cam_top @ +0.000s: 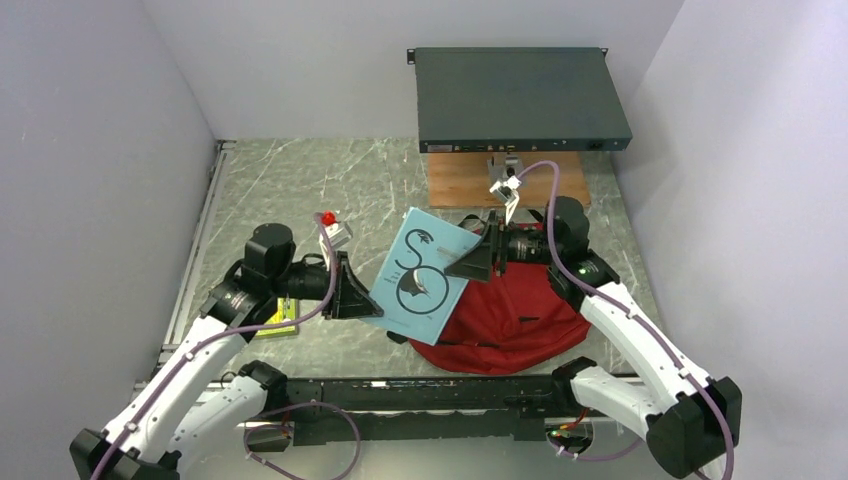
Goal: Pack the student bag
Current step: Pick up the book from the center of the board.
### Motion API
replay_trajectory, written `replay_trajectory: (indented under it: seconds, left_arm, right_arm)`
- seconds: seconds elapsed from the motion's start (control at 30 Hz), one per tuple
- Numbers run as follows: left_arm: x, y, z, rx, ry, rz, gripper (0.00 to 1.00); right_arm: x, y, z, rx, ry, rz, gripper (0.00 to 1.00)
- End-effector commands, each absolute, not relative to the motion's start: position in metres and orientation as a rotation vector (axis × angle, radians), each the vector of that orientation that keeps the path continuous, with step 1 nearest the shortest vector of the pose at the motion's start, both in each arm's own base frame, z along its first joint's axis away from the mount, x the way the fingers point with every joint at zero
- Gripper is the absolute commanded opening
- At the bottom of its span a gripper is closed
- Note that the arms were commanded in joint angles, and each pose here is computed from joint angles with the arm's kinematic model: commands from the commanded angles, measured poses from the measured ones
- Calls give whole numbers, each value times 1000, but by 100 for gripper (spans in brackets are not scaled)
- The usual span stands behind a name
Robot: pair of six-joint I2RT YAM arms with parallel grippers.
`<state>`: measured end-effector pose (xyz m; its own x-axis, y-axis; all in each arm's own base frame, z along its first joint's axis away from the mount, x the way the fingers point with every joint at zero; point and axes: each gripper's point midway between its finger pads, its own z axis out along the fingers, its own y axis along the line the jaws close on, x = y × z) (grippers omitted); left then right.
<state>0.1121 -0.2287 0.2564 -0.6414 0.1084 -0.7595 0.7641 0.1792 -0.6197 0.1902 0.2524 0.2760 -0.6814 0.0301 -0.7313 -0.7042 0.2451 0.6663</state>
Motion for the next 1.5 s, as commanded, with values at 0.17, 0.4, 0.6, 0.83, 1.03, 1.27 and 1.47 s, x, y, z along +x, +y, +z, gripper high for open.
replay_trajectory:
  seconds: [0.17, 0.4, 0.6, 0.83, 1.03, 1.27, 1.47]
  left_arm:
    - [99, -241, 307, 1094, 1626, -1592, 0]
    - [146, -248, 324, 765, 1716, -1482, 54]
    - [194, -208, 333, -2, 1720, -1357, 76]
    - [175, -207, 364, -79, 1436, -1645, 100]
    - [149, -212, 393, 50, 1243, -1805, 95]
    - [147, -224, 390, 72, 1253, -1880, 54]
    - [147, -233, 392, 136, 1247, -1888, 4]
  right_arm:
    - [124, 245, 341, -759, 1589, 1811, 27]
    - [147, 244, 372, -469, 1547, 1799, 0]
    - [177, 231, 406, -108, 1388, 1865, 0]
    - [189, 246, 424, -63, 1306, 1918, 0]
    - [188, 259, 429, -22, 1271, 1918, 0]
    - [185, 261, 426, 66, 1221, 1925, 0]
    - [187, 268, 418, 72, 1271, 1860, 0]
